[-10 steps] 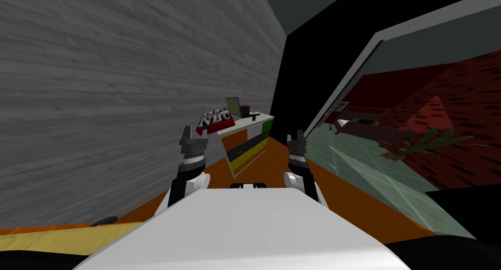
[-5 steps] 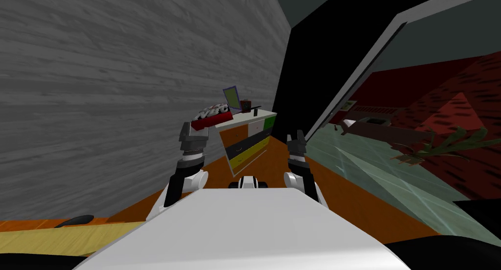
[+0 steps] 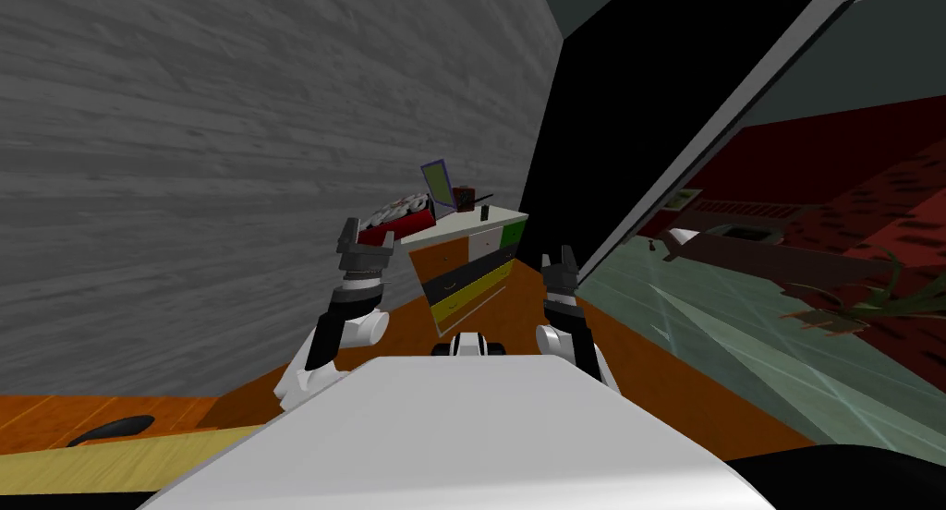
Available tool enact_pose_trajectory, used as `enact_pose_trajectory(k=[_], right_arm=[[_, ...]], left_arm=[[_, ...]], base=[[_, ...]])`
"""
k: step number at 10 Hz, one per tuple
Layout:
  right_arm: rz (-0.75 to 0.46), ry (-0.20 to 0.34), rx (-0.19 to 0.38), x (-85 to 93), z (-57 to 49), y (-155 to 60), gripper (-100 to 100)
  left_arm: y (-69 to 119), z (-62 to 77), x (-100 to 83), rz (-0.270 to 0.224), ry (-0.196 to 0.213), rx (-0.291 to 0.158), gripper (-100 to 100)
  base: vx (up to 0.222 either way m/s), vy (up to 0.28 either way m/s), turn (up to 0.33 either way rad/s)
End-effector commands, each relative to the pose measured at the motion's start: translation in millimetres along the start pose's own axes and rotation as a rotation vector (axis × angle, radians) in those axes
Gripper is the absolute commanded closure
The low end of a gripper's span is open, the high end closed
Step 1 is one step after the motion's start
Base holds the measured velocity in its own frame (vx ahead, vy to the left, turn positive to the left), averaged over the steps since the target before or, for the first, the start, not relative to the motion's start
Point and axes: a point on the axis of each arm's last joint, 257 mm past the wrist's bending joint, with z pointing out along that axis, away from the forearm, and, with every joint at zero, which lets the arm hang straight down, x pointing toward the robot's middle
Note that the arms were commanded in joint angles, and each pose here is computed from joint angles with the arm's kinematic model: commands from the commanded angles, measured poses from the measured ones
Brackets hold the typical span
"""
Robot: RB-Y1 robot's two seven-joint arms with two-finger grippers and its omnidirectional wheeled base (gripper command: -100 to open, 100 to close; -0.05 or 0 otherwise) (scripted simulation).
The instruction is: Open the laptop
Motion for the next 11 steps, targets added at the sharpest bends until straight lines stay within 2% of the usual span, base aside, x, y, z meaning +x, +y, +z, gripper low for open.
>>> enact_pose_trajectory(k=[1, 4, 5, 7, 8, 10, 11], right_arm=[[0.0, 0.0, 0.0, 0.0, 0.0, 0.0, 0], [0.0, 0.0, 0.0, 0.0, 0.0, 0.0, 0], [0.0, 0.0, 0.0, 0.0, 0.0, 0.0, 0], [0.0, 0.0, 0.0, 0.0, 0.0, 0.0, 0], [0.0, 0.0, 0.0, 0.0, 0.0, 0.0, 0], [0.0, 0.0, 0.0, 0.0, 0.0, 0.0, 0], [0.0, 0.0, 0.0, 0.0, 0.0, 0.0, 0]], left_arm=[[0.6, 15.3, -3.0, -0.016, 0.015, 0.0, -100], [4.1, 43.7, -14.7, -0.045, 0.03, -0.012, -100], [2.7, 48.3, -13.3, -0.049, 0.031, -0.007, -100], [9.5, 67.1, -26.6, -0.069, 0.026, -0.03, -100], [6.2, 72.8, -24.5, -0.073, 0.029, -0.02, -100], [13.9, 92.9, -41.6, -0.096, 0.012, -0.046, -100], [11.4, 98.8, -39.6, -0.1, 0.013, -0.04, -100]], base=[[0.064, -0.049, 0.062], [0.098, -0.095, 0.164], [0.077, -0.092, 0.055], [0.1, -0.107, 0.153], [0.073, -0.106, 0.089], [0.087, -0.136, 0.161], [0.075, -0.135, 0.091]])
